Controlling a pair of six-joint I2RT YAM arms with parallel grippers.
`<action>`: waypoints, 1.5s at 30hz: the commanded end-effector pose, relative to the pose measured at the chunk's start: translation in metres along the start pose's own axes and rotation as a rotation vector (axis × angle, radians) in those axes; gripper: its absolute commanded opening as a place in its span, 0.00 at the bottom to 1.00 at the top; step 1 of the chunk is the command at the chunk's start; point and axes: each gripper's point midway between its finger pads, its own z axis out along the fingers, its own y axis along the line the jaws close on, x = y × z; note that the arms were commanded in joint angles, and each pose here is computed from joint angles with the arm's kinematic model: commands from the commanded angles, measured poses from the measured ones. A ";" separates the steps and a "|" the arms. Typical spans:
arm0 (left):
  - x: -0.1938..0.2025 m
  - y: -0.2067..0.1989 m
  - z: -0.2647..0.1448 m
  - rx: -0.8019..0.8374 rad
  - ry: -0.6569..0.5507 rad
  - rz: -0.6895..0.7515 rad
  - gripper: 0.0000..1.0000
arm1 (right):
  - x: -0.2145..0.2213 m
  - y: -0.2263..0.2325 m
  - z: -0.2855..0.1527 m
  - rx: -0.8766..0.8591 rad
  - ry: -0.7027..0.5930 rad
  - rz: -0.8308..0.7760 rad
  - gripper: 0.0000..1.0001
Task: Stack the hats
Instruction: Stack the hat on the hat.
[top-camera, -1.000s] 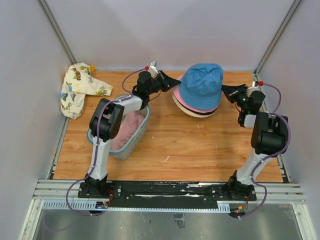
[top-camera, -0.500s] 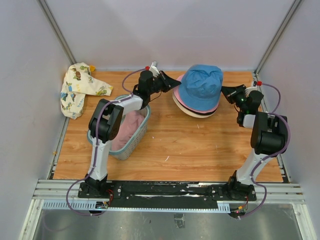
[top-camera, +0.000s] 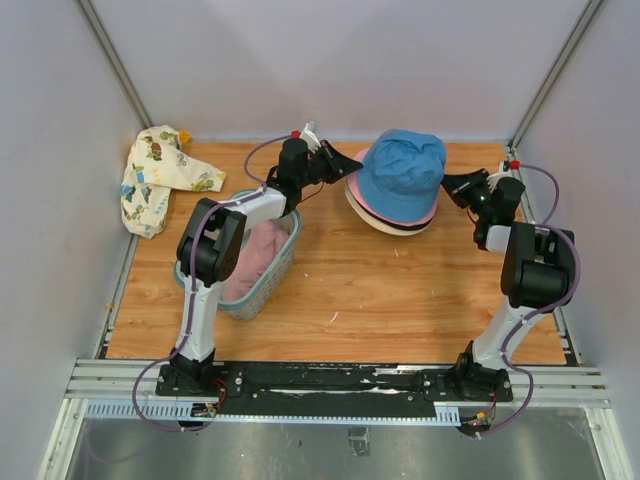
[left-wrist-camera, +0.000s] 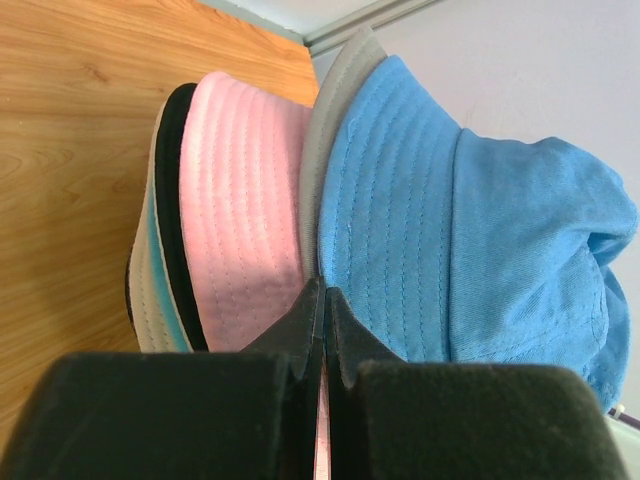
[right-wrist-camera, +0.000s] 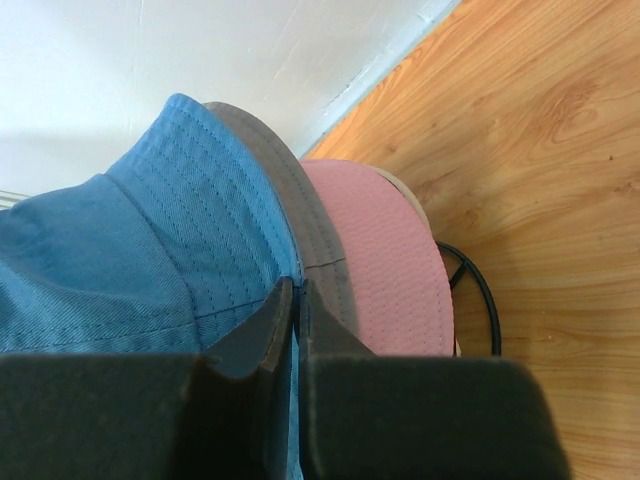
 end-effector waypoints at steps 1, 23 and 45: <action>0.029 0.055 -0.009 -0.183 0.086 -0.019 0.01 | 0.057 -0.088 -0.014 0.315 0.149 0.080 0.01; 0.079 0.045 -0.033 -0.166 0.161 -0.022 0.01 | 0.031 -0.052 0.056 0.376 0.209 -0.058 0.01; 0.057 0.001 -0.057 -0.122 0.080 0.031 0.24 | -0.014 -0.009 0.017 0.320 0.042 -0.089 0.35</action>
